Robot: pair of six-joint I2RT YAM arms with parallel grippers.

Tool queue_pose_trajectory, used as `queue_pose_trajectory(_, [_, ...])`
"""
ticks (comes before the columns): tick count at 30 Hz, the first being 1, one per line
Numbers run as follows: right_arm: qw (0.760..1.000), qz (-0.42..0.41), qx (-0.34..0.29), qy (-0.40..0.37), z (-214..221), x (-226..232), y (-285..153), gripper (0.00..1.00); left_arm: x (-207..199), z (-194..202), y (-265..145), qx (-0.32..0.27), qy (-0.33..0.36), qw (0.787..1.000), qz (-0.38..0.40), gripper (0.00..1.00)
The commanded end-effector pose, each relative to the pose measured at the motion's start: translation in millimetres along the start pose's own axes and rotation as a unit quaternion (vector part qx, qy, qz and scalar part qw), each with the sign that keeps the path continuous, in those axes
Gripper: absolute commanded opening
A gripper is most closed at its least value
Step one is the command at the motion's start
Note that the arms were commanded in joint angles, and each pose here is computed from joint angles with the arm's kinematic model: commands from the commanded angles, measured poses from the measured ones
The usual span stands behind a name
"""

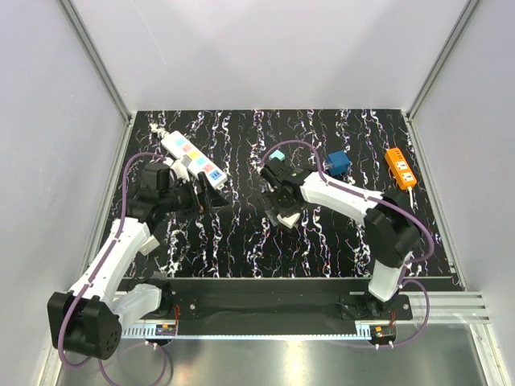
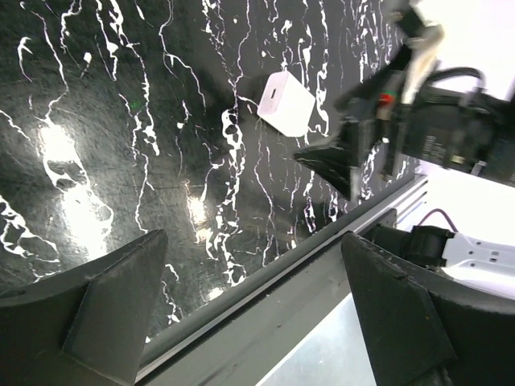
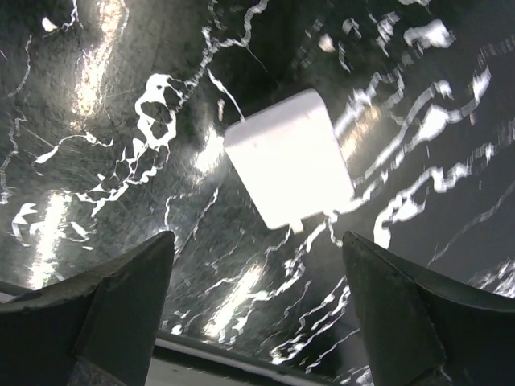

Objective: Insert the plug

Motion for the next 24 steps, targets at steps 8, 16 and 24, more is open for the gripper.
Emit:
queue_pose_trajectory(8, [0.994,-0.044,0.004,-0.103,3,-17,28,0.91,-15,-1,-1,-0.007,0.001,0.998,0.061,0.9])
queue_pose_trajectory(16, [0.989,-0.085,-0.011,-0.124,4,-23,47,0.82,-16,2,0,0.01,0.006,0.997,0.076,0.88])
queue_pose_trajectory(24, [0.987,-0.095,-0.011,-0.127,13,-20,56,0.77,-13,-3,4,0.005,0.01,0.998,0.065,0.86])
Point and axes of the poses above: each gripper's point midway between its finger pads, its own y axis out along the fingers, its own x axis along the line the jaws close on, z = x × y, the point moved 6 cm from there along -y, back along the fingers, and after that the axes turned 14 degrees about -y, right-handed, at the moved point
